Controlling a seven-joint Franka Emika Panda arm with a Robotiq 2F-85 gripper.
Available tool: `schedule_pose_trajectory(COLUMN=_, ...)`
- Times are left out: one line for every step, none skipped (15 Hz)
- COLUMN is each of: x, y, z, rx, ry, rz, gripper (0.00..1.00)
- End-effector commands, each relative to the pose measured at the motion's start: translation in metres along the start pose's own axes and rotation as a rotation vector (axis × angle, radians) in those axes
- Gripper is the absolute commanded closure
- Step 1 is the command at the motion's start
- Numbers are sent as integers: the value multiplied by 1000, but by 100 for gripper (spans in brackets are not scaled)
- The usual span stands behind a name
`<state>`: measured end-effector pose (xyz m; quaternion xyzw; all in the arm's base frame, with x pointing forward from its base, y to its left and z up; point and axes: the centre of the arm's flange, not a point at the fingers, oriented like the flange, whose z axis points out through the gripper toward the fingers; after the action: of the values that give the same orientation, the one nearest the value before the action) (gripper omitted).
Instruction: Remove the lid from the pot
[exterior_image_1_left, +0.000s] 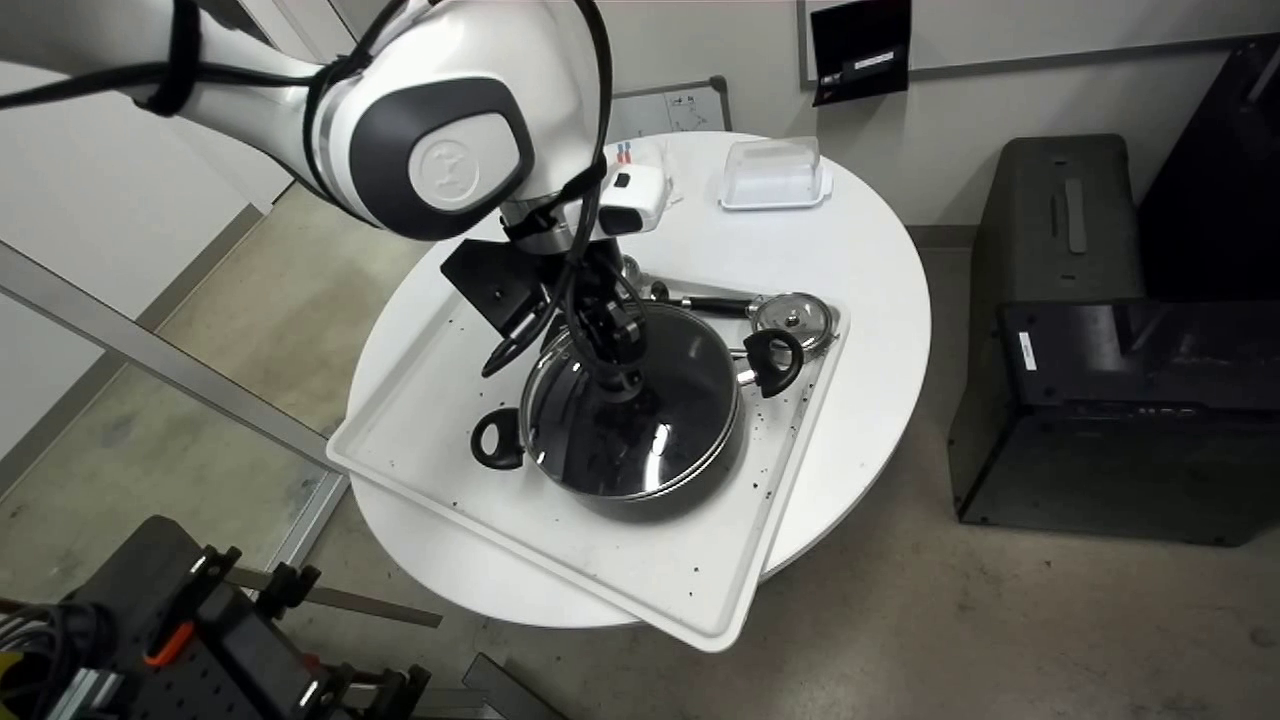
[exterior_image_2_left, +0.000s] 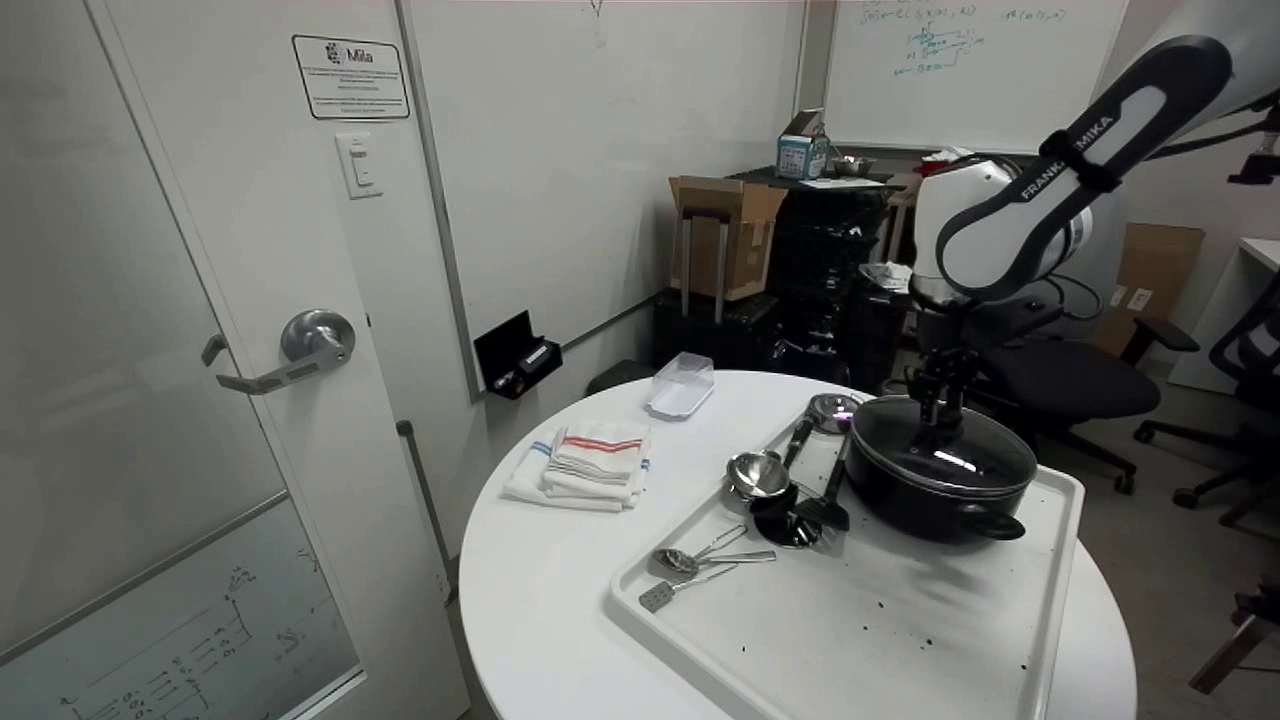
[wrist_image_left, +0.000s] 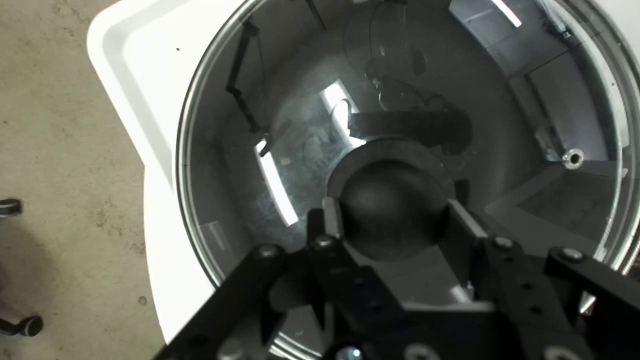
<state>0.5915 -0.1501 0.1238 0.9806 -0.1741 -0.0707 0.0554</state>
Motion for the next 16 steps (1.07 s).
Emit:
schedule_pose_trajectory(x=-12, y=7, z=-36, rx=25, ry=-8, rz=-14, gripper=75)
schedule_pose_trajectory(x=-14, y=7, z=-41, rx=21, ry=2, rz=-17, gripper=75)
schedule_pose_trajectory(x=-15, y=7, z=-46, rx=20, ry=0, rz=-20, gripper=75)
schedule_pose_trajectory(x=-17, y=6, z=-50, rx=16, ry=7, rz=-26, gripper=75)
schedule_pose_trajectory(x=-19, y=4, z=-52, rx=9, ry=13, rz=-30, gripper=75)
schedule_pose_trajectory(x=-22, y=1, z=-54, rx=3, ry=20, rz=-40, gripper=75)
schedule_pose_trajectory(x=-26, y=-3, z=-55, rx=-5, ry=26, rz=-53, gripper=75)
schedule_pose_trajectory(x=-32, y=-8, z=-54, rx=-18, ry=31, rz=-70, gripper=75)
schedule_pose_trajectory(x=-37, y=-13, z=-53, rx=-29, ry=36, rz=-91, gripper=75)
schedule_pose_trajectory(x=-44, y=-21, z=-50, rx=-45, ry=43, rz=-119, gripper=75)
schedule_pose_trajectory(x=-51, y=-28, z=-48, rx=-59, ry=50, rz=-148, gripper=75)
schedule_pose_trajectory(x=-60, y=-36, z=-46, rx=-74, ry=61, rz=-181, gripper=75)
schedule_pose_trajectory(x=-68, y=-44, z=-43, rx=-88, ry=74, rz=-215, gripper=75)
schedule_pose_trajectory(x=-78, y=-53, z=-41, rx=-102, ry=88, rz=-252, gripper=75)
schedule_pose_trajectory(x=-87, y=-63, z=-42, rx=-112, ry=106, rz=-289, gripper=75)
schedule_pose_trajectory(x=-98, y=-74, z=-44, rx=-116, ry=128, rz=-327, gripper=75)
